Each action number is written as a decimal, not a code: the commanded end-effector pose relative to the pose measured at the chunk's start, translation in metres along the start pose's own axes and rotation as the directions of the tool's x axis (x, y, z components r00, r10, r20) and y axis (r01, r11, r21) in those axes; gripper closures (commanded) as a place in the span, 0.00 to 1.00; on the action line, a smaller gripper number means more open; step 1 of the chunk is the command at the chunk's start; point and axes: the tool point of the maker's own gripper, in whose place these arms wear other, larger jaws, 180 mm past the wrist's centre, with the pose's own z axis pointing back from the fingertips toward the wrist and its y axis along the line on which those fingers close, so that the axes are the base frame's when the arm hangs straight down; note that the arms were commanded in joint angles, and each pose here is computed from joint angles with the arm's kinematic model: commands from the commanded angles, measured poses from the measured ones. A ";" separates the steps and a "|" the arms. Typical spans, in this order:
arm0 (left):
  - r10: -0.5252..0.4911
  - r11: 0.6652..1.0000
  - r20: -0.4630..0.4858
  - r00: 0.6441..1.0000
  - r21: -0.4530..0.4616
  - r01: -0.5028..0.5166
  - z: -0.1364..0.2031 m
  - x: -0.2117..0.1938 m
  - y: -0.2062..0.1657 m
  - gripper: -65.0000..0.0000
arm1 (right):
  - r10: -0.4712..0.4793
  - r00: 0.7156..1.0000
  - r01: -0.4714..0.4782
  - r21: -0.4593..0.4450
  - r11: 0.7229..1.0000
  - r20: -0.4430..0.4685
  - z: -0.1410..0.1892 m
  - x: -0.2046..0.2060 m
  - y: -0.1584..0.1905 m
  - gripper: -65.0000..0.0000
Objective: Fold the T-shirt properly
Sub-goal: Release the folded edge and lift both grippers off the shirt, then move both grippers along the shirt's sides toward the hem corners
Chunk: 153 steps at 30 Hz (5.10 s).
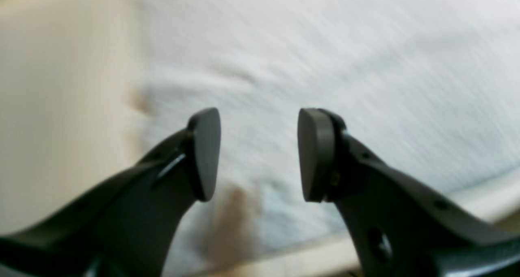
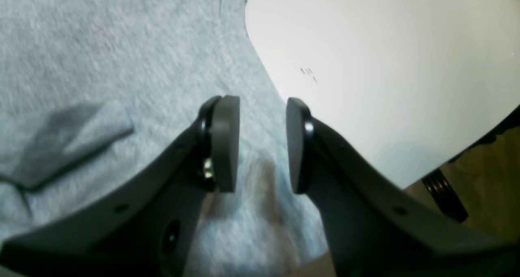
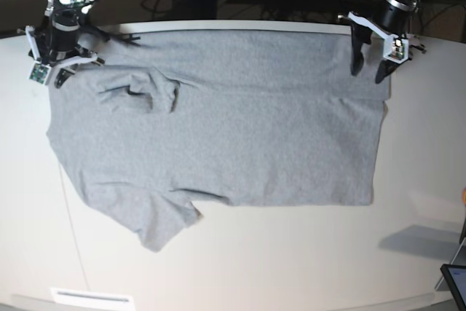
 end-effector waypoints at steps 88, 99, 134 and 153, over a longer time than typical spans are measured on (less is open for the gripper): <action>-0.063 0.996 -0.053 0.997 0.067 0.067 -0.081 0.050 0.106 0.54 | -0.175 0.917 0.378 0.649 0.660 -0.357 -0.207 0.154 0.068 0.35; -0.057 0.995 -0.026 0.998 0.077 0.059 -0.086 0.060 0.108 0.54 | -0.150 0.925 0.350 0.623 0.700 -0.350 -0.211 0.139 0.051 0.32; -0.022 0.993 -0.019 1.000 0.112 0.024 -0.097 0.064 0.131 0.53 | -0.042 0.909 0.338 0.674 0.657 -0.414 -0.195 0.095 0.108 0.46; 0.253 0.952 0.041 0.967 0.170 -0.256 -0.162 0.082 0.208 0.40 | -0.042 0.910 0.336 0.675 0.657 -0.412 -0.196 0.096 0.108 1.00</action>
